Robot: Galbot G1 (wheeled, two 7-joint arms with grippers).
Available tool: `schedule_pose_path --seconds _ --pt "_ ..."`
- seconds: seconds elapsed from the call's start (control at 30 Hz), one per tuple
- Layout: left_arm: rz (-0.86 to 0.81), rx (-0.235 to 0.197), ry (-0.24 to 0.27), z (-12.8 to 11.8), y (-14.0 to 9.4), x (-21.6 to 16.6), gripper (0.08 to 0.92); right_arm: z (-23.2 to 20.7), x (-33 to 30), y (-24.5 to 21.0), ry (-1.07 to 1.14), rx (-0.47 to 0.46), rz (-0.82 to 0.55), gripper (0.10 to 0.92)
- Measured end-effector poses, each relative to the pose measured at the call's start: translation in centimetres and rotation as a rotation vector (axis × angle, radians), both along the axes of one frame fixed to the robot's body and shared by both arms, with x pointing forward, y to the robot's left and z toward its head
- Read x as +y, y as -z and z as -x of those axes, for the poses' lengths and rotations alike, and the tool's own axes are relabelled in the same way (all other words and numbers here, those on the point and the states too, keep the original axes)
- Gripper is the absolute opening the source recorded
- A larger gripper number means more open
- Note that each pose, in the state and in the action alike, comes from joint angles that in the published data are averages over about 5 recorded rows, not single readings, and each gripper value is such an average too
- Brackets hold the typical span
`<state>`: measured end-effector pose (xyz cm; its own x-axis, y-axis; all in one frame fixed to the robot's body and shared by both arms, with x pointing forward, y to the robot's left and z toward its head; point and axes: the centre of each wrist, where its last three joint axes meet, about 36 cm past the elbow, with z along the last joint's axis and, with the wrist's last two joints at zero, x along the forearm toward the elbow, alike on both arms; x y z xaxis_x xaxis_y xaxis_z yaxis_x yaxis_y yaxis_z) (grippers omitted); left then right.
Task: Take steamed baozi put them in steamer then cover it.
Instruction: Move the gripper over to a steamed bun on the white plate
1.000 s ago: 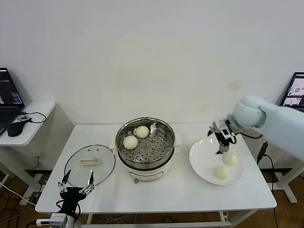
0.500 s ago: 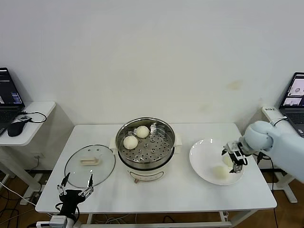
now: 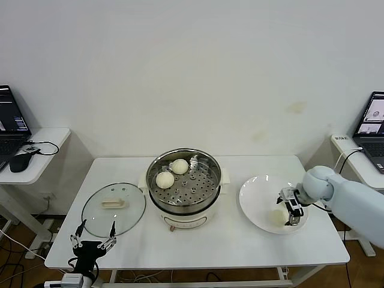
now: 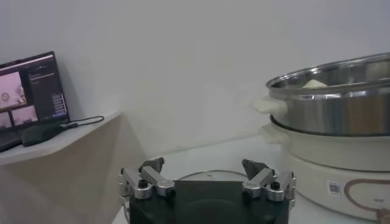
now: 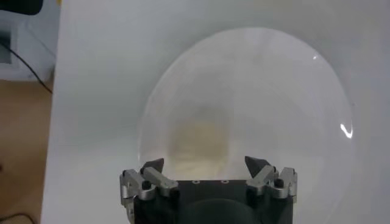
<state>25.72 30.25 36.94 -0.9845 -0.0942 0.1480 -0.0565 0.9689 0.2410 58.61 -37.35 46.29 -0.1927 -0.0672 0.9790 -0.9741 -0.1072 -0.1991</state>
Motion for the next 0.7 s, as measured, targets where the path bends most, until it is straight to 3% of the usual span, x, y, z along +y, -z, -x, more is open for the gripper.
schedule_pose_path --seconds 0.17,0.7 --pt "0.001 0.001 -0.001 0.0 0.1 0.0 0.823 -0.1 0.3 1.0 0.016 0.008 -0.005 0.81" --pt "0.003 0.0 -0.002 -0.1 0.1 0.0 0.823 -0.3 -0.1 0.8 0.057 0.012 -0.011 0.635"
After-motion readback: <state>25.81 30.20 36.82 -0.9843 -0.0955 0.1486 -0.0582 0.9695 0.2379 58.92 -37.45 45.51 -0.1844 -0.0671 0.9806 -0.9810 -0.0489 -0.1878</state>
